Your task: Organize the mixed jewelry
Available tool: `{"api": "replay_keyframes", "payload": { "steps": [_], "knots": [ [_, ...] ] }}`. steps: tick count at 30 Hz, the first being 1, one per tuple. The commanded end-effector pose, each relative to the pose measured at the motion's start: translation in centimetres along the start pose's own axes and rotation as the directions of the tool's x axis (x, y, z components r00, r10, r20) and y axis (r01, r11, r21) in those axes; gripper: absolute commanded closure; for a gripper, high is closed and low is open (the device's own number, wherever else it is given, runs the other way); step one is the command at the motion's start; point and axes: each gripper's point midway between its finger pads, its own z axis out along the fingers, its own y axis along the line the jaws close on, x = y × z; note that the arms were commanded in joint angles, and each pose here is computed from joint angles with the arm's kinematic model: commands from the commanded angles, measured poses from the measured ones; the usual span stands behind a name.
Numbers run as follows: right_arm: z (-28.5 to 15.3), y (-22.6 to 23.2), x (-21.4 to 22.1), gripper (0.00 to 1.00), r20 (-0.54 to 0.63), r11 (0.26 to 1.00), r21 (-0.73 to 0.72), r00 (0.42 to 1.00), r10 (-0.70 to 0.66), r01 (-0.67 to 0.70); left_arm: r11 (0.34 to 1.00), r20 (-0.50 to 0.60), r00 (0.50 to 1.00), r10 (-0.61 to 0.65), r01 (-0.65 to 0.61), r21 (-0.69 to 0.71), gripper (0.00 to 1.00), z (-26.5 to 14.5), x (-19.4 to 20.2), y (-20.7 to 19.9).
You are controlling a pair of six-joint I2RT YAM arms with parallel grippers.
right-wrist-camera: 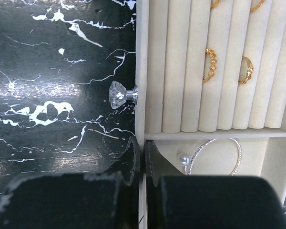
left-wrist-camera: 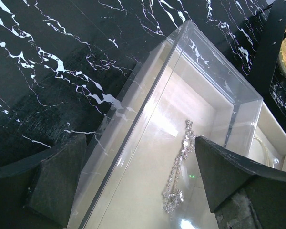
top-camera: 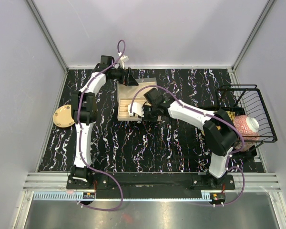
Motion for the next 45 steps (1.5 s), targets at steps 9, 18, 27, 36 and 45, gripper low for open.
{"api": "replay_keyframes", "payload": {
  "steps": [9,18,27,36,45],
  "knots": [
    [-1.8,-2.6,-3.0,1.0,0.1,0.994,0.107,0.994,-0.035,0.025,0.998,0.017,0.999,0.044,-0.045,0.041,0.02,-1.4,-2.0,-2.9],
    [-1.6,-1.6,-3.3,1.0,0.117,0.997,0.045,0.991,-0.066,0.061,0.998,0.017,0.999,0.046,-0.047,0.041,0.02,-1.3,-2.0,-2.7],
    [-1.4,-1.0,-3.5,1.0,0.13,0.994,0.017,0.986,-0.105,0.104,0.998,0.015,0.999,0.047,-0.047,0.043,0.02,-1.3,-2.0,-2.8],
    [-1.3,-1.4,-3.6,1.0,0.138,0.992,0.028,0.983,-0.123,0.12,0.998,0.004,0.999,0.049,-0.049,0.044,0.02,-1.6,-1.6,-3.1],
    [-1.4,-2.0,-3.5,1.0,0.135,0.989,0.049,0.98,-0.146,0.14,0.998,-0.003,0.999,0.045,-0.045,0.047,0.02,-1.5,-1.3,-3.2]
  ]
}}
